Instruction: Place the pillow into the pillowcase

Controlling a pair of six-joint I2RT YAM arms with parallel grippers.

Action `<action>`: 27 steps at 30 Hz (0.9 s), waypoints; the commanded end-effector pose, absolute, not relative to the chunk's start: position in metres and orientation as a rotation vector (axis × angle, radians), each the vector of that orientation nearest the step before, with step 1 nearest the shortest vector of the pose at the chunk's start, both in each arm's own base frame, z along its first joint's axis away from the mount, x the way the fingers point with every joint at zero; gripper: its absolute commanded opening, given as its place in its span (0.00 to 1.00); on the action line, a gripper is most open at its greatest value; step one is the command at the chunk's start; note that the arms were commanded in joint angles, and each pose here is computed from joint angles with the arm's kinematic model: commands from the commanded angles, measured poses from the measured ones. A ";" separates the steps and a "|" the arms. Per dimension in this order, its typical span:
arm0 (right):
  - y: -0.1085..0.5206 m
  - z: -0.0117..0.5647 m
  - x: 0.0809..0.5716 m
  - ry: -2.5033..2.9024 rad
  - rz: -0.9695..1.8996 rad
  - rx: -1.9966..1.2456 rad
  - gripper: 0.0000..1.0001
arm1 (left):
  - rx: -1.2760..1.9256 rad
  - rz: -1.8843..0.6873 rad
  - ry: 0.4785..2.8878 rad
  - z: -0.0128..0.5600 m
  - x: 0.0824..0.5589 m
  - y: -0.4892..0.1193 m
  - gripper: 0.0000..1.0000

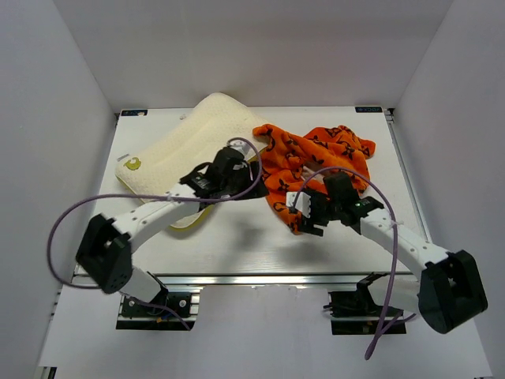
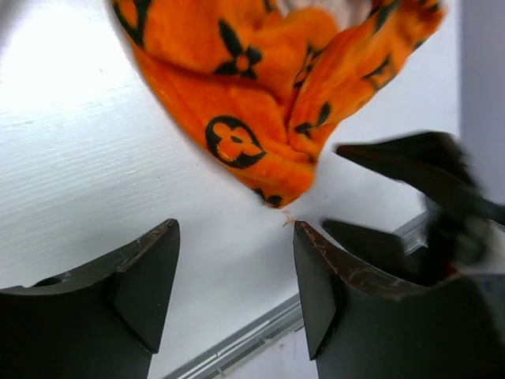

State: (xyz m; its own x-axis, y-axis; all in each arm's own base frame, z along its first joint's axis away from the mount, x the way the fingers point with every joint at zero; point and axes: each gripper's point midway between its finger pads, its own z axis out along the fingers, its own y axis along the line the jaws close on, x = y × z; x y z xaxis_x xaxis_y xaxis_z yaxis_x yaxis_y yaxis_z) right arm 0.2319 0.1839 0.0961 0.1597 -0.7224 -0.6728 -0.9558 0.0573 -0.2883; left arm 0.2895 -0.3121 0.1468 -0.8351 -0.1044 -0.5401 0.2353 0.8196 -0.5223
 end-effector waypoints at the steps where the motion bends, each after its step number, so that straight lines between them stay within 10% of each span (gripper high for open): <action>1: 0.181 0.104 0.280 1.494 0.102 -1.746 0.82 | 0.010 -0.722 2.329 0.190 0.281 -0.276 0.69; 17: 0.240 0.061 0.254 1.362 0.212 -1.926 0.79 | -0.251 -0.794 2.280 0.183 0.221 -0.217 0.73; 27: 0.271 0.123 0.268 1.448 0.373 -1.741 0.00 | -0.264 -0.866 2.258 0.183 0.225 -0.228 0.73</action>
State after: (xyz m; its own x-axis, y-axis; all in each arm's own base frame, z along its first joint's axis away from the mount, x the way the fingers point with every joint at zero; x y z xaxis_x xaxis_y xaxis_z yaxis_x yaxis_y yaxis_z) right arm 0.2600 0.2499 0.0739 0.3345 -0.7514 -0.5688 -0.9056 -0.0894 -0.4146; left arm 0.2217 -0.2217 0.1747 -0.7525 -0.3804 -0.5376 0.0384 0.7896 -0.6125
